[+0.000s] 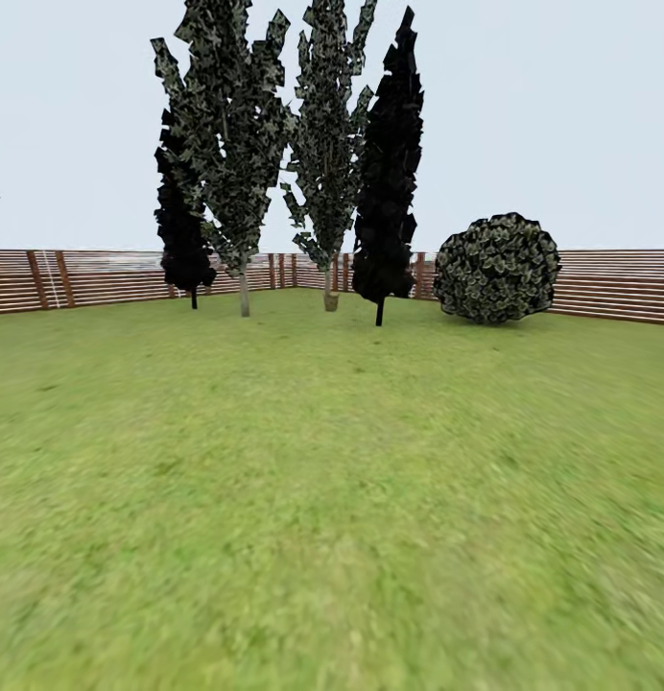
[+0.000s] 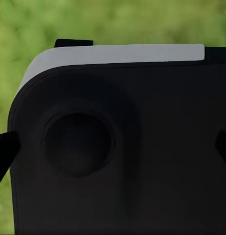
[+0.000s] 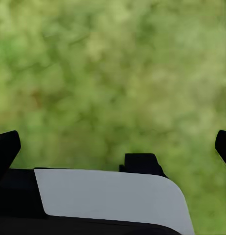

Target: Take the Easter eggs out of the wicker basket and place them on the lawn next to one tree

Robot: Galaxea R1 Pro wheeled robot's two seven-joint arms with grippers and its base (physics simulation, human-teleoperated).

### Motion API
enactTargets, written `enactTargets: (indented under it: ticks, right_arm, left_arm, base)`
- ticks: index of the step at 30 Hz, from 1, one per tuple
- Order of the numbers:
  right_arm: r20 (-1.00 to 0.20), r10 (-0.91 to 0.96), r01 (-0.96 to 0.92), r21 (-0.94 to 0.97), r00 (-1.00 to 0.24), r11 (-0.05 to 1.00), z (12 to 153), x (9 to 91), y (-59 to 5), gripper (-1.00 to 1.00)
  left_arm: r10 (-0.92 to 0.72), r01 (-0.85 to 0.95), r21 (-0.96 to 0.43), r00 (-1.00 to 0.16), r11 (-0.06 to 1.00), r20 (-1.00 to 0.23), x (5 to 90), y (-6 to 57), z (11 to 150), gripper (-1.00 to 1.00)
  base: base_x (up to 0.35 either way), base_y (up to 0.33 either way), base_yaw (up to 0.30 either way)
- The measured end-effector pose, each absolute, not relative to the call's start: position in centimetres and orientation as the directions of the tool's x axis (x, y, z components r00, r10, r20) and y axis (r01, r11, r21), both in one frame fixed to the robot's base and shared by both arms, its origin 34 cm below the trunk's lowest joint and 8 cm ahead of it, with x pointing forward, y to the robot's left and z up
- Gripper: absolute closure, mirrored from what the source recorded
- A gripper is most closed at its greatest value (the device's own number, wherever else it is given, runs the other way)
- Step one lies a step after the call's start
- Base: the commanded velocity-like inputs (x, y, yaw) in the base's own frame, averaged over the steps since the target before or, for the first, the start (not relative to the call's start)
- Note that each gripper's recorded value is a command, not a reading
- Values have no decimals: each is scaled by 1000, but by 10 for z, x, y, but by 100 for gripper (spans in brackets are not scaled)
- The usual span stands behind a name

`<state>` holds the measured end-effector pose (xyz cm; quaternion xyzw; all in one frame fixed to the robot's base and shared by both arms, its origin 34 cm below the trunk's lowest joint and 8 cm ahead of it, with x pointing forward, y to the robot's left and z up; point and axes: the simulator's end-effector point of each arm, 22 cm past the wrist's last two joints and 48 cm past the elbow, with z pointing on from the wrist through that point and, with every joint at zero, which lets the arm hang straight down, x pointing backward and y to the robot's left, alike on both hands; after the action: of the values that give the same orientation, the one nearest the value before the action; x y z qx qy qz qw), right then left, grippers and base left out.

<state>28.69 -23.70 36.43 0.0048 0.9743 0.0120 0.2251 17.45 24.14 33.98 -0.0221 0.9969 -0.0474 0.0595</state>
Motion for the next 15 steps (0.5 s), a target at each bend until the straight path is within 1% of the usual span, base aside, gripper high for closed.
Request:
enactTargets:
  ticks: [15]
  right_arm:
    - [-438, 15, 4, 26, -899, 1000, 364, 287, -237, -100]
  left_arm:
    - [-49, -38, -97, -992, 995, -117, 175, 241, 340, -100]
  base:
    - [334, 0, 0]
